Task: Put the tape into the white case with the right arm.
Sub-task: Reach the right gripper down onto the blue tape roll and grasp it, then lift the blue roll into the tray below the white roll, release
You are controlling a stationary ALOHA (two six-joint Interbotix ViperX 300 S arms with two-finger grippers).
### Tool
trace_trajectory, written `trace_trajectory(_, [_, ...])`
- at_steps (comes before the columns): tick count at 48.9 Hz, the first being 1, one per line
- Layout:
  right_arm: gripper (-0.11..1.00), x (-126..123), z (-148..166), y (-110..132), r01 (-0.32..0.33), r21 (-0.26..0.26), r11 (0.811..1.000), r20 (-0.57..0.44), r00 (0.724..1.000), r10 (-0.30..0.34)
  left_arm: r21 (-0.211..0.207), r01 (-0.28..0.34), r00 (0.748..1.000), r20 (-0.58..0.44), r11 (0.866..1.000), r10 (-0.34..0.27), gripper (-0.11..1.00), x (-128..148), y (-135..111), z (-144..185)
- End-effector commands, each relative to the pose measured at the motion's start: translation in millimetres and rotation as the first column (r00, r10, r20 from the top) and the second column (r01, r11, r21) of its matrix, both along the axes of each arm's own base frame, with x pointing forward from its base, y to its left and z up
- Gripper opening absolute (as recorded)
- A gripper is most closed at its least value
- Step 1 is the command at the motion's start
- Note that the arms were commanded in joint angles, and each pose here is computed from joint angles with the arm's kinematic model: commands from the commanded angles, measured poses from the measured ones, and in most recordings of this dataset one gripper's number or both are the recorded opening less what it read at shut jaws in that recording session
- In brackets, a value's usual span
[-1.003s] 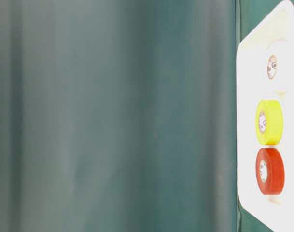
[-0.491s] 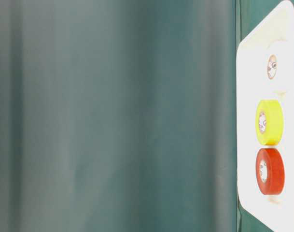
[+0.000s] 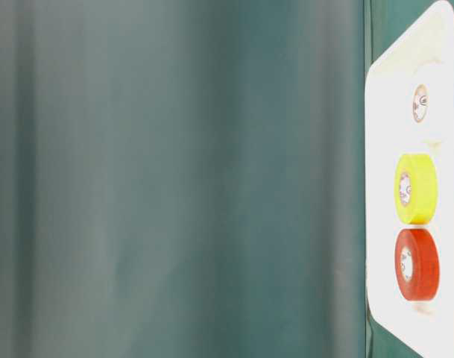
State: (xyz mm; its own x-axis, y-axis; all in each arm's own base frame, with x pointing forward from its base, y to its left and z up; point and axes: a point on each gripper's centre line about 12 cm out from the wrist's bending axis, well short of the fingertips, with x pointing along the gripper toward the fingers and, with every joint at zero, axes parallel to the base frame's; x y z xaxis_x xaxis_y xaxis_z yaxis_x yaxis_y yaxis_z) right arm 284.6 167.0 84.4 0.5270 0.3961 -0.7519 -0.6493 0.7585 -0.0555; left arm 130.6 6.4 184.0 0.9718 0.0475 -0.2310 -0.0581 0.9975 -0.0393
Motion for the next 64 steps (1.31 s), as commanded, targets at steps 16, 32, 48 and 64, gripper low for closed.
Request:
trace_trajectory(16, [0.04, 9.3, 11.3, 1.0, 0.013, 0.000, 1.000, 0.030, 0.999, -0.013, 0.002, -0.003, 1.000, 0.012, 1.000, 0.003, 0.01, 1.3, 0.5, 4.5])
trace_trajectory(32, [0.03, 12.5, 46.8, -0.5, 0.028, 0.026, 0.999, 0.113, 0.993, -0.030, 0.002, -0.003, 1.000, 0.011, 1.000, 0.003, 0.01, 1.3, 0.5, 4.3])
trace_trajectory(48, [0.03, 13.7, 59.2, -10.7, 0.083, -0.042, 0.996, 0.116, 0.990, -0.078, 0.002, -0.003, 1.000, 0.011, 1.000, 0.003, 0.01, 1.3, 0.5, 4.3])
trace_trajectory(64, [0.03, 29.1, 63.0, -34.9, 0.166, -0.042, 0.985, 0.126, 0.979, -0.160, 0.002, -0.003, 1.000, 0.011, 1.000, 0.003, 0.01, 1.3, 0.5, 4.3])
